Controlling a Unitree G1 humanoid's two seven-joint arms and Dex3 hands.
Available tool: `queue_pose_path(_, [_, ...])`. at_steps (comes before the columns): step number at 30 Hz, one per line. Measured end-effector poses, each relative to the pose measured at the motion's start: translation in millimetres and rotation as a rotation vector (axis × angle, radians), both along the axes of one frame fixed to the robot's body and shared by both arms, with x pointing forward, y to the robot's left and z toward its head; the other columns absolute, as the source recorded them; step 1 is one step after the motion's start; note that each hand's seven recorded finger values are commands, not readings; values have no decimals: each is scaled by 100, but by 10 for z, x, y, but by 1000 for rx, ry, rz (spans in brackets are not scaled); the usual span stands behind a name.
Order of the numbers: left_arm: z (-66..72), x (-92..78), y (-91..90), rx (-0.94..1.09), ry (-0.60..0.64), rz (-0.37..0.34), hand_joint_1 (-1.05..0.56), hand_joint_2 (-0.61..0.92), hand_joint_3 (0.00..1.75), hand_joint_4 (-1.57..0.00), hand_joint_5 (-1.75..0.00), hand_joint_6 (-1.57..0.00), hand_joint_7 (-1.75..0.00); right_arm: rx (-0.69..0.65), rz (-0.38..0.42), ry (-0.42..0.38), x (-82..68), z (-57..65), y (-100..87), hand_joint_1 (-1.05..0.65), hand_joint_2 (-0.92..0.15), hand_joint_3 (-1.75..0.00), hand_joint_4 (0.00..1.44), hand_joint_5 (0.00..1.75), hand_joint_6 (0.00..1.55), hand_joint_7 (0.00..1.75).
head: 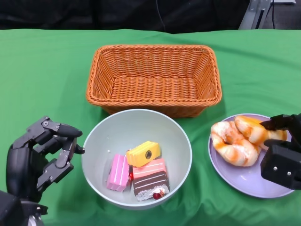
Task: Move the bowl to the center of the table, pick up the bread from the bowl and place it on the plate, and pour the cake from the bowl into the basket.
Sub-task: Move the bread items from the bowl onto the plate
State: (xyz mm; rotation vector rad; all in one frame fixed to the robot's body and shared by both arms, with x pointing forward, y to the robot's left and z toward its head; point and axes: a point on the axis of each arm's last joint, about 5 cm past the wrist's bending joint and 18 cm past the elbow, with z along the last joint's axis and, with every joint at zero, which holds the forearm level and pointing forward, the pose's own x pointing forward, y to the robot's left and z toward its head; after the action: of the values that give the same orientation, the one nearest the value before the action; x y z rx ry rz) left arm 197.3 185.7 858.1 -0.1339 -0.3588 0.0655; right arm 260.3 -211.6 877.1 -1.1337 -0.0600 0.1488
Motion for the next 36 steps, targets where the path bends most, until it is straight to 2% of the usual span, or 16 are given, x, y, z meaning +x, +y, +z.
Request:
queue_pose_path(10, [0,0,1,0,0,0,-5,77,73,-73,-150,-84,-106,-15,6,29,-15,38,10,-18,-92,0,66,141,106,0])
queue_pose_path(11, [0,0,1,0,0,0,-5,76,73,-73,-150,-84,-106,-15,5,30,-17,36,10,-18,-91,0,66,132,105,0])
queue_pose_path(12, [0,0,1,0,0,0,-5,76,73,-73,-150,-84,-106,-15,7,32,-19,37,9,-17,-90,0,72,101,101,0])
queue_pose_path(13, [0,0,1,0,0,0,-5,76,73,-74,-150,-84,-106,-16,11,37,-23,40,9,-21,-89,0,71,70,91,0])
queue_pose_path(14, [0,1,-1,0,0,-1,-5,76,73,-74,-150,-84,-106,-14,18,36,-39,48,3,-27,-89,0,61,42,75,0])
queue_pose_path(16, [-5,-1,5,0,3,2,-5,76,73,-74,-150,-84,-106,-11,43,28,-99,70,-18,-36,-90,0,54,13,59,0])
queue_pose_path(17, [-11,-3,9,0,7,2,-5,76,73,-74,-150,-84,-106,-8,51,29,-133,72,-26,-39,-90,-1,52,8,55,0])
queue_pose_path(21, [-28,-7,10,0,17,2,-6,76,72,-74,-149,-84,-105,15,67,59,-215,44,-19,-46,-92,-3,48,1,51,0])
queue_pose_path(31, [-39,-10,15,0,23,0,-5,78,70,-74,-149,-84,-104,38,81,49,-261,97,-14,-52,-92,-8,47,1,53,1])
queue_pose_path(36, [-55,-10,14,1,26,1,-6,78,68,-74,-149,-85,-104,49,85,38,-270,111,-10,-86,-92,-37,49,1,46,0])
